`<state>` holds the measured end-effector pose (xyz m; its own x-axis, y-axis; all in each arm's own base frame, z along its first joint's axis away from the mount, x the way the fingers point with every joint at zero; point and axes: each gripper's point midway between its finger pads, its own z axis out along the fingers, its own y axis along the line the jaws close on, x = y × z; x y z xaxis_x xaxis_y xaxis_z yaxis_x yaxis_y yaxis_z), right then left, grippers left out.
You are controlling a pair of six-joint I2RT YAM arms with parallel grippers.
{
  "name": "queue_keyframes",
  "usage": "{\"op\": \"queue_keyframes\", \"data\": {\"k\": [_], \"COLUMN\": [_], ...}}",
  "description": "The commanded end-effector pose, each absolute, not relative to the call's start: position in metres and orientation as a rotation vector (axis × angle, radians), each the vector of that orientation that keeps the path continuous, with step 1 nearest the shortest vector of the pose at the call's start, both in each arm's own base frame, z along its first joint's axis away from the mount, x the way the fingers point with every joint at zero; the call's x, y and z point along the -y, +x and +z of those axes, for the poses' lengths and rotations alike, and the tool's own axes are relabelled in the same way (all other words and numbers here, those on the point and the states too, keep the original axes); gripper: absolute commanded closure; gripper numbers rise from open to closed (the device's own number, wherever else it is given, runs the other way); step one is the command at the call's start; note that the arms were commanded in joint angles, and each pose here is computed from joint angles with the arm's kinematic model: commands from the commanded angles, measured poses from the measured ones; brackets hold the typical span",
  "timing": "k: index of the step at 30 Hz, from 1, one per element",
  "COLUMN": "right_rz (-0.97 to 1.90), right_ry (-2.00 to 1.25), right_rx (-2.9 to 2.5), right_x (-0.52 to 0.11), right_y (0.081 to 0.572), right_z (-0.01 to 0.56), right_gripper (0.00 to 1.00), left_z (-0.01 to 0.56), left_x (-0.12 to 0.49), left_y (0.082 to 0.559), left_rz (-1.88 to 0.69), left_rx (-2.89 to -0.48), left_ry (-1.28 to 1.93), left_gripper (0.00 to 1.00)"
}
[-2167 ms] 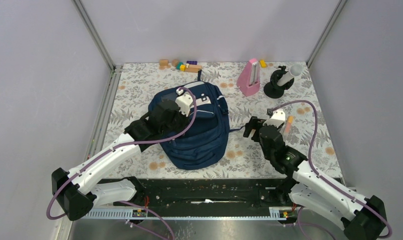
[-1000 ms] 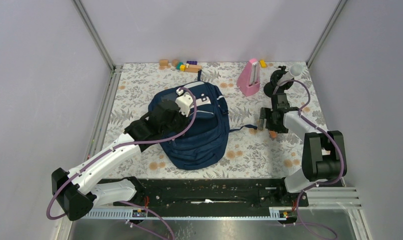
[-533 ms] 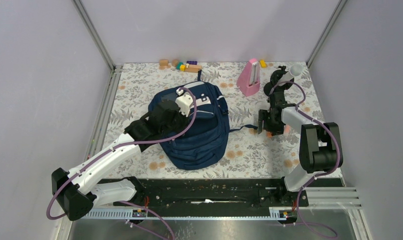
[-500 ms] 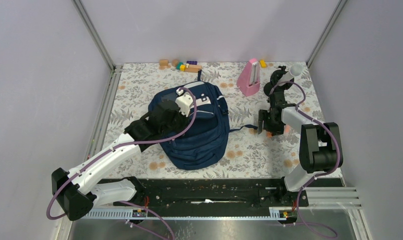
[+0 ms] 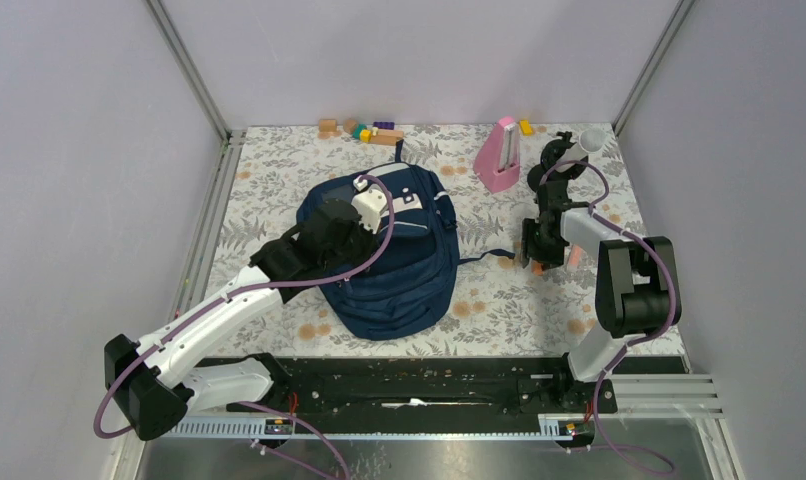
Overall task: Pack the student bag
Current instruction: Pick up the stationery from the center of the board.
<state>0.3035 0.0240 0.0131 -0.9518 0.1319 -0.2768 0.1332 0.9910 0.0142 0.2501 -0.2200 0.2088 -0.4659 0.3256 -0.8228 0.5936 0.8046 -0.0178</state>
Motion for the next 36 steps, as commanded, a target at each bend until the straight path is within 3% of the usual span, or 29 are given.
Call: {"op": "queue_keyframes", "data": {"k": [1, 15, 20, 27, 36], "right_rz": [-0.028, 0.017, 0.075, 0.478, 0.929], "right_ry": [0.189, 0.158, 0.162, 0.126, -0.212], "right_rx": [-2.868, -2.851, -2.826, -2.726, -2.719], "right_x": [-0.021, -0.025, -0.031, -0.087, -0.178], "right_y": [0.308, 0.299, 0.285, 0.243, 0.169], "right_z": [0.016, 0.028, 0.050, 0.092, 0.147], "right_gripper": [0.48, 0.99, 1.00, 1.00, 1.00], "left_z": [0.243, 0.245, 0.245, 0.245, 0.245], "left_x": [0.229, 0.228, 0.228, 0.229, 0.229], "left_y": [0.259, 0.259, 0.259, 0.259, 0.259], "left_rz": [-0.441, -0.439, -0.439, -0.443, -0.444], "left_rx": [-2.001, -1.994, -1.997, -1.998, -1.999], "left_ry": [0.612, 0.607, 0.605, 0.609, 0.608], "left_gripper": [1.00, 1.00, 1.00, 1.00, 1.00]}}
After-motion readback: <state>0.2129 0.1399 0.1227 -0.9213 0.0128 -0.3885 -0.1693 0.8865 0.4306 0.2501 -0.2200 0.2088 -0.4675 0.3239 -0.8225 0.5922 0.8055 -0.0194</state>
